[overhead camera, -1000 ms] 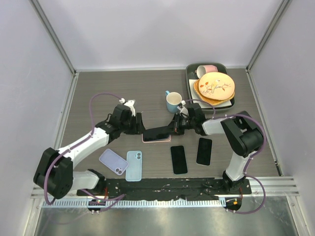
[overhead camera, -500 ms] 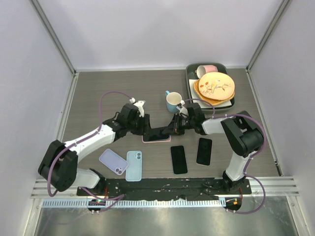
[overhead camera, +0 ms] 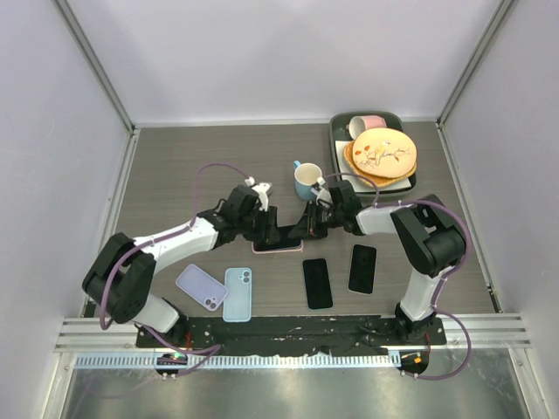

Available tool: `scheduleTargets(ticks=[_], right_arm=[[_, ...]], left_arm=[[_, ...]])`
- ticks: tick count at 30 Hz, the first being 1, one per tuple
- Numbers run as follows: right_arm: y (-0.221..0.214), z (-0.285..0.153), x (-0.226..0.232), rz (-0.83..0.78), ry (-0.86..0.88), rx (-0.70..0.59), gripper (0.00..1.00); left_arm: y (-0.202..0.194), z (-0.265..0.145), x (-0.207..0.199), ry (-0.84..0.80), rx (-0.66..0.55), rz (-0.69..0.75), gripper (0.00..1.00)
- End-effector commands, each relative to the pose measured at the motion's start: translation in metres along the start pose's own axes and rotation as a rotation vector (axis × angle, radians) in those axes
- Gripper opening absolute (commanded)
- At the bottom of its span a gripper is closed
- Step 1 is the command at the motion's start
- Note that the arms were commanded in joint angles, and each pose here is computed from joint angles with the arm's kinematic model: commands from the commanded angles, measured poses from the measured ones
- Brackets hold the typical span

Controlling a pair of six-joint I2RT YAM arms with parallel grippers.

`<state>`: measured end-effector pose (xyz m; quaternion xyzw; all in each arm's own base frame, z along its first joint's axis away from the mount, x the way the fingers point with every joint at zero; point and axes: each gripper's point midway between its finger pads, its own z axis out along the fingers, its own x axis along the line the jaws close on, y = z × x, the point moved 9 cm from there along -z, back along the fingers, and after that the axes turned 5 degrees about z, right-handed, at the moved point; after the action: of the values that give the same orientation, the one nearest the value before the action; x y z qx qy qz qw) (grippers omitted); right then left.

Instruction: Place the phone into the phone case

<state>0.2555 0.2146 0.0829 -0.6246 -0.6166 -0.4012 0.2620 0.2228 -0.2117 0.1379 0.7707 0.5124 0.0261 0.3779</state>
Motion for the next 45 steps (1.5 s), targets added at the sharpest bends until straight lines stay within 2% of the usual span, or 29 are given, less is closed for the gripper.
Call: scheduleTargets(ticks=[1, 12, 25, 27, 39, 42, 43, 45], right_arm=[[-0.045, 0.004, -0.063, -0.019, -0.409, 0.132, 0.22], [-0.047, 0.005, -0.060, -0.126, -0.587, 0.130, 0.31], [-0.043, 0.004, -0.039, -0.317, -0.816, 0.047, 0.41], [-0.044, 0.004, -0.033, -0.337, -0.812, 0.033, 0.46], [-0.042, 0.009, -0.007, -0.444, -0.842, 0.000, 0.50], [-0.040, 0.004, 0.002, -0.463, -0.784, -0.051, 0.51], [-0.040, 0.002, 0.006, -0.467, -0.759, -0.066, 0.56], [-0.040, -0.005, 0.019, -0.475, -0.683, -0.109, 0.58]], left_arm=[[0.016, 0.011, -0.010, -0.068, -0.062, 0.019, 0.50], [0.001, 0.045, -0.002, -0.059, 0.013, -0.033, 0.49], [-0.008, 0.052, 0.003, -0.033, 0.067, -0.039, 0.48], [-0.011, 0.052, 0.004, -0.028, 0.070, -0.041, 0.49], [-0.022, 0.055, 0.011, 0.013, 0.092, -0.062, 0.49], [-0.026, 0.056, 0.014, 0.040, 0.097, -0.074, 0.50], [-0.028, 0.056, 0.016, 0.053, 0.100, -0.075, 0.50], [-0.030, 0.057, 0.017, 0.063, 0.105, -0.080, 0.50]])
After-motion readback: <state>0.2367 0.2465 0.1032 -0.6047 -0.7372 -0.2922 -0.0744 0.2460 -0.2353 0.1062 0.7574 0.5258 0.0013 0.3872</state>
